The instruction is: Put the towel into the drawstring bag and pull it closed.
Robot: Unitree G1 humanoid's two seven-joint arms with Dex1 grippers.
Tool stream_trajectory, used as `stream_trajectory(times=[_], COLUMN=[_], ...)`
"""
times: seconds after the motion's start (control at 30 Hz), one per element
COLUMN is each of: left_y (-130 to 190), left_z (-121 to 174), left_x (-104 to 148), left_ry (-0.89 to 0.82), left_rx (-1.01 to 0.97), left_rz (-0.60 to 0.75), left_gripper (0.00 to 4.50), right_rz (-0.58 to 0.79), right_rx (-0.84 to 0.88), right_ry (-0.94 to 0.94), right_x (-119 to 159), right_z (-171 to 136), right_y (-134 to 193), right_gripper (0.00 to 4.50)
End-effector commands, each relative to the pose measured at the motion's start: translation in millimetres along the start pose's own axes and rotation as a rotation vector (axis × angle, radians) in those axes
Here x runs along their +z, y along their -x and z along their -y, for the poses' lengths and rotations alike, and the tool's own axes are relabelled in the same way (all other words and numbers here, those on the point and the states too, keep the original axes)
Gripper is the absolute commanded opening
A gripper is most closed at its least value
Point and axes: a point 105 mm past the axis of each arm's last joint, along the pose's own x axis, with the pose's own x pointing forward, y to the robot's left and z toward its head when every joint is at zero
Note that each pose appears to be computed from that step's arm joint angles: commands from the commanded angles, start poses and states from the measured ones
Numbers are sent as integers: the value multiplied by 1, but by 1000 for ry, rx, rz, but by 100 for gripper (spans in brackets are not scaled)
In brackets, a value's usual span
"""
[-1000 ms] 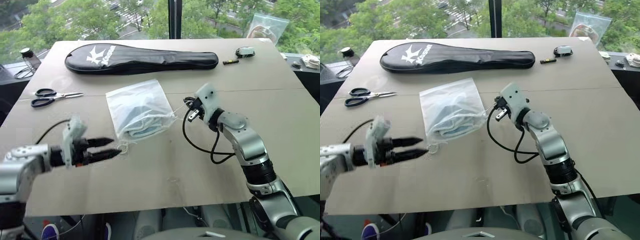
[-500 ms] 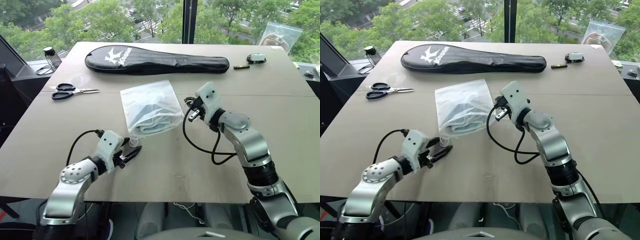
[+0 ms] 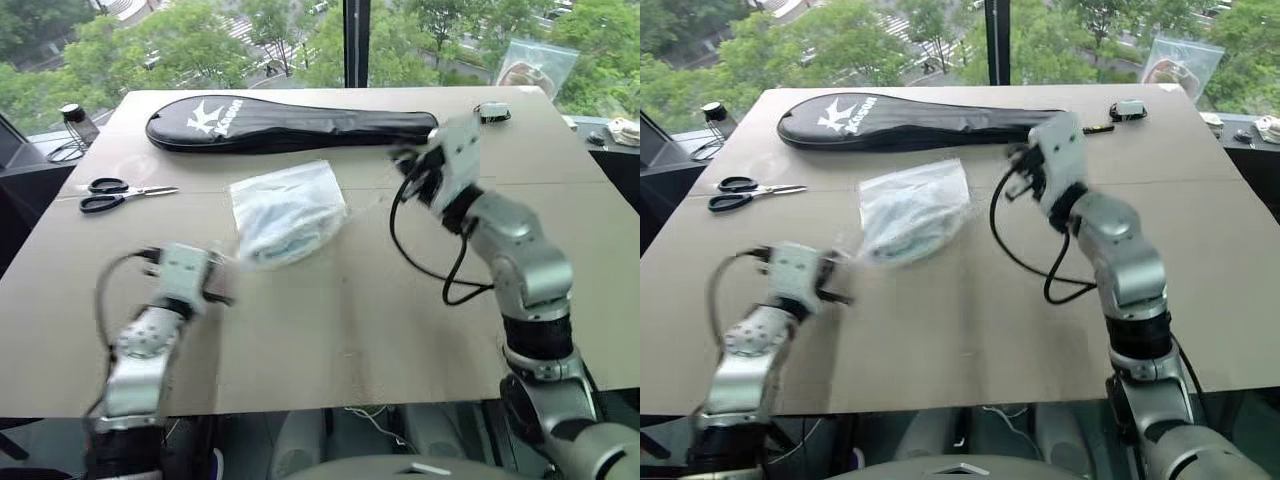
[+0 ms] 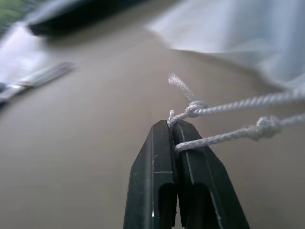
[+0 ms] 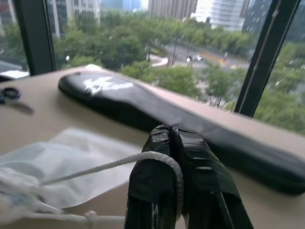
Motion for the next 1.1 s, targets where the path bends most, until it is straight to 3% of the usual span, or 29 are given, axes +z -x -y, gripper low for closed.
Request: stream_trajectory(times=[0.03, 0.17, 0.37, 0.53, 0.6, 0.67, 0.83, 0.93, 1.1], left_y=[-11, -36, -61, -68, -69, -69, -76, -87, -97], left_z=[-50, -69, -69, -83, -97, -104, -115, -98, 9], left_x=[42, 86, 121, 113, 85, 74, 72, 88, 117], left_ry=[-74, -91, -46, 5, 19, -19, -29, -5, 211], left_rx=[176, 222, 204, 237, 286, 301, 333, 265, -185], left_rz=[155, 276, 339, 270, 148, 94, 58, 137, 287], left_gripper=[8, 8, 8, 8, 8, 8, 8, 8, 8], right_rz=[116, 165, 163, 158, 108, 61, 4, -6, -47], right_rx=[-29, -48, -198, -395, -617, -784, -937, -840, -362], right_ry=[30, 65, 161, 162, 130, 143, 246, 249, 126], right_x=[37, 61, 77, 89, 78, 70, 72, 69, 49], right_z=[14, 29, 72, 115, 155, 186, 221, 218, 139], right_y=[1, -3, -1, 17, 46, 75, 108, 100, 55], right_gripper=[0, 0, 0, 0, 0, 0, 0, 0, 0])
